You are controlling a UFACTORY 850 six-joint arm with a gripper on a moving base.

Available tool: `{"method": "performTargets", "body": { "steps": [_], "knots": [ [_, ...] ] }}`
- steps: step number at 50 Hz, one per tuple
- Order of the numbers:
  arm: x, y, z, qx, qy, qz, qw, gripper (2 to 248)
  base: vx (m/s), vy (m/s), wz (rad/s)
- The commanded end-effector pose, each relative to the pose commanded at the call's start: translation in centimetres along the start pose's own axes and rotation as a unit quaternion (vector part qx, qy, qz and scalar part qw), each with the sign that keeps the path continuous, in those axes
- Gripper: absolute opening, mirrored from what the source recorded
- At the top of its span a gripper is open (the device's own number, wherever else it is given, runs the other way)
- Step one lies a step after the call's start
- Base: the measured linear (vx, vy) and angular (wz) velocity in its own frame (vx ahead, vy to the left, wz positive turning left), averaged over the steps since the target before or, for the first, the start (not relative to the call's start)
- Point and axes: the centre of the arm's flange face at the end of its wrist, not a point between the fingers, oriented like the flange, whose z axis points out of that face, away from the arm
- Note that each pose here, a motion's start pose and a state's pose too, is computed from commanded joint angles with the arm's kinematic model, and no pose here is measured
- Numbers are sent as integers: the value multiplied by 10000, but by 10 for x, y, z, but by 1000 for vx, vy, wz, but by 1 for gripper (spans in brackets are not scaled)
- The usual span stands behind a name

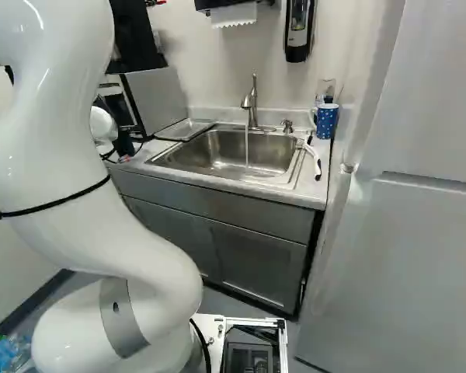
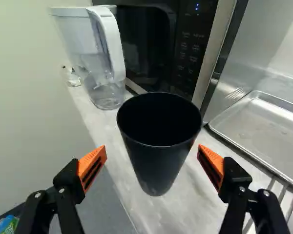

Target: Rinse the cup and place it in the tray

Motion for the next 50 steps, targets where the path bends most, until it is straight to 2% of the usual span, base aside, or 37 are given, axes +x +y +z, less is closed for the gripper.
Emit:
{"method": "performTargets", "body": {
  "steps": [25, 50],
  "knots": [
    [-16, 0, -1, 1, 470, 0, 9989, 247, 0, 0, 0],
    [-30, -1, 0, 11, 951, -3, 9955, 247, 0, 0, 0]
  ]
}}
